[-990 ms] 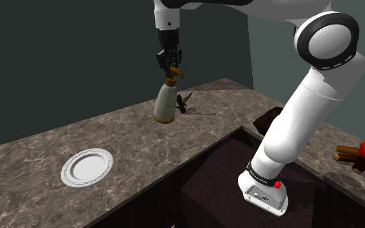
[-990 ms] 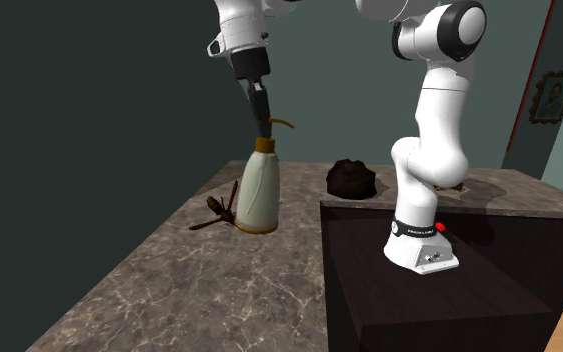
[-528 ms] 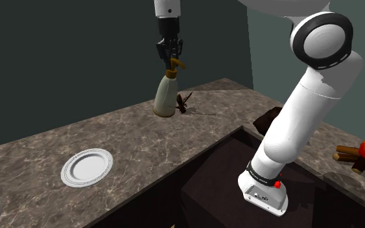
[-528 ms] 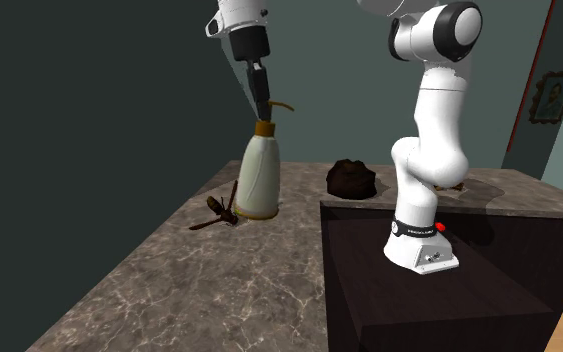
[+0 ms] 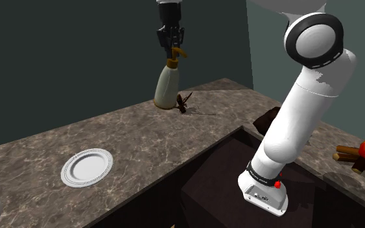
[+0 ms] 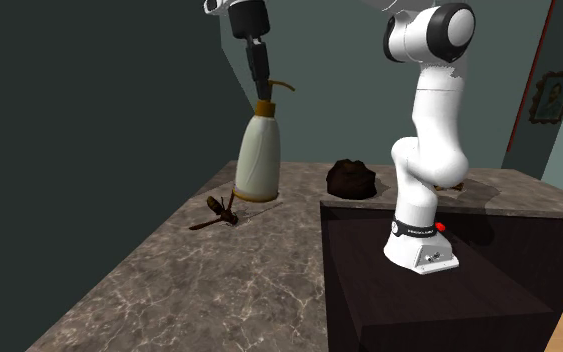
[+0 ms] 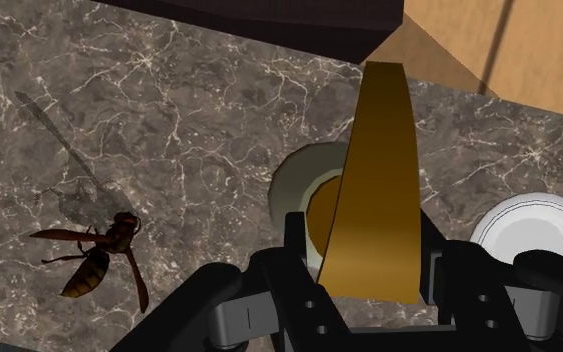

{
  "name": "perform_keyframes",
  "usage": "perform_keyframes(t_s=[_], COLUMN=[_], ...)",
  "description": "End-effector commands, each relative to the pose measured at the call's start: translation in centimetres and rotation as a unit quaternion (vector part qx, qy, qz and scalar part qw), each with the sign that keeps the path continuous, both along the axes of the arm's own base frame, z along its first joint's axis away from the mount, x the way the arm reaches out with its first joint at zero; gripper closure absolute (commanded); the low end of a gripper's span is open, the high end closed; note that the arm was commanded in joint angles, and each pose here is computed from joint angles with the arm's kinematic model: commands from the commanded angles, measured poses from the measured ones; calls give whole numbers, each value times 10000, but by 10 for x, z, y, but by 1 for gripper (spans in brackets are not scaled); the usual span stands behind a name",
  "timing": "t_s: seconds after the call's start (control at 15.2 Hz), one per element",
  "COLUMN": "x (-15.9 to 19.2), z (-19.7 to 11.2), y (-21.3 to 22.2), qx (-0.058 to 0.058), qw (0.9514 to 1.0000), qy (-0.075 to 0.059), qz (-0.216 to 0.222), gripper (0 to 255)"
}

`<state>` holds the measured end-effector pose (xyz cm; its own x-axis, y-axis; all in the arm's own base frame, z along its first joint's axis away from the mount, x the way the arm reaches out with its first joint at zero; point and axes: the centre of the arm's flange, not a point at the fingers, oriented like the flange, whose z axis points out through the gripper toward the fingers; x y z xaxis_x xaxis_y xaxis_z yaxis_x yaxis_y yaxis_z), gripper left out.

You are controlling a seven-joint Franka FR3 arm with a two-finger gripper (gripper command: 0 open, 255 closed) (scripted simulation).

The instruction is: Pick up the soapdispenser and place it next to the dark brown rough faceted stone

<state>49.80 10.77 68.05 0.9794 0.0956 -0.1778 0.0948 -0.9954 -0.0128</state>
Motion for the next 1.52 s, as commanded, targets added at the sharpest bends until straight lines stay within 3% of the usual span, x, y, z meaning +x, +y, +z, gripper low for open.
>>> perform_keyframes(t_s=[0.0,0.86,1.45], x=[0,0,-95], z=[12,80,80], y=[1,1,-70], qx=[0,0,0], qw=[10000,10000,10000], qy=[-1,-1,-1], qz=[-1,-1,-1], gripper=[255,255,255])
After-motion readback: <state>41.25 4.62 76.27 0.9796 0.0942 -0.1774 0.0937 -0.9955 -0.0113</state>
